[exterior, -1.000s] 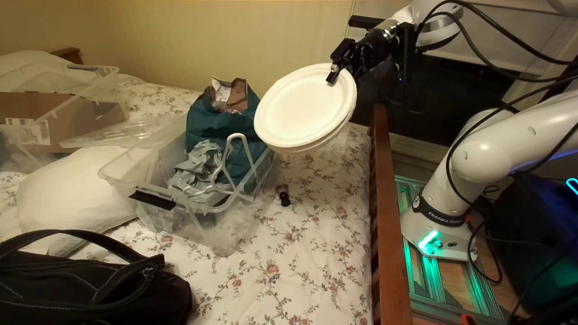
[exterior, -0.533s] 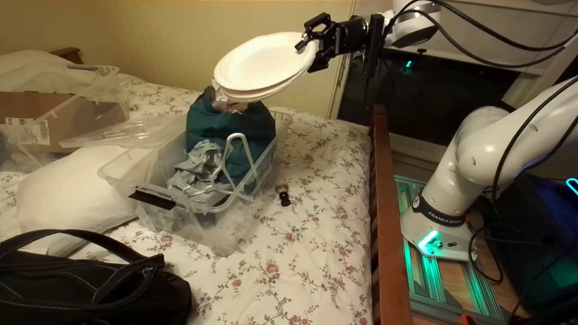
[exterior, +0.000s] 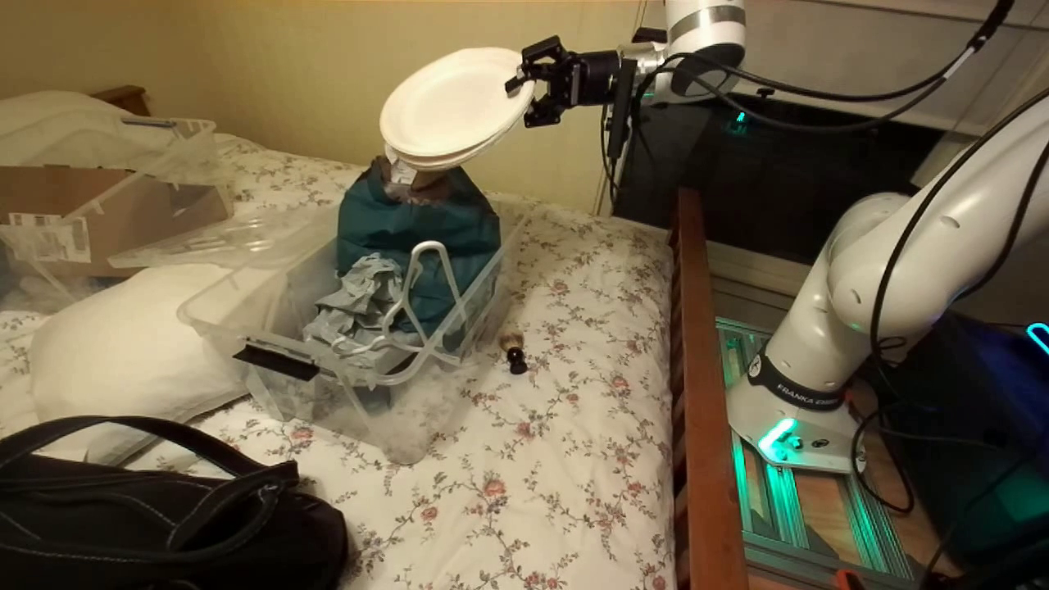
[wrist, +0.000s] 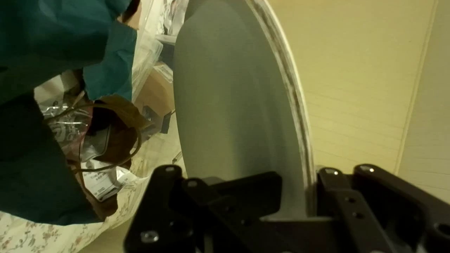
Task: Put the plate in the green bag
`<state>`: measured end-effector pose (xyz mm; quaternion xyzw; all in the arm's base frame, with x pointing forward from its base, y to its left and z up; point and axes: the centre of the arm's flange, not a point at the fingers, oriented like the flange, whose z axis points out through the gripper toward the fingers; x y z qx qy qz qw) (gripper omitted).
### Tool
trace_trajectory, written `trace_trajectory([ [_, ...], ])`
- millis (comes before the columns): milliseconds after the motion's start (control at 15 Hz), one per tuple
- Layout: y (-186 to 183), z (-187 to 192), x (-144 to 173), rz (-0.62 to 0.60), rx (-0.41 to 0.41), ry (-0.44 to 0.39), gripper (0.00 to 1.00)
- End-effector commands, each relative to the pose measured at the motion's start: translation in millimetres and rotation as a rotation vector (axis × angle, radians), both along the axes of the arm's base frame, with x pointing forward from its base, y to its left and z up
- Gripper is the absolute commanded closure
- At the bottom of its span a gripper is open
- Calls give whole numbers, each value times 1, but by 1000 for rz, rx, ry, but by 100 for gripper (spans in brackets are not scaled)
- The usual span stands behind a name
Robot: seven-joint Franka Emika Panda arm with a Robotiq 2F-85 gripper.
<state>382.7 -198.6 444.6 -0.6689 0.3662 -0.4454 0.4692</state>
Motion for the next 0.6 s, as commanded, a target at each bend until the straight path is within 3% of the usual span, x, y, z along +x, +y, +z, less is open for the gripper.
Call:
trace_trajectory([
  [0,8,-12,29,-51,-135,-37,100],
  [267,18,-20,48,-57,-315,-46,100],
  [333,18,-21,52,-60,-355,-47,75],
  [400,18,-23,56,-64,-385,-46,99],
  [533,18,-24,63,-72,-430,-50,100],
])
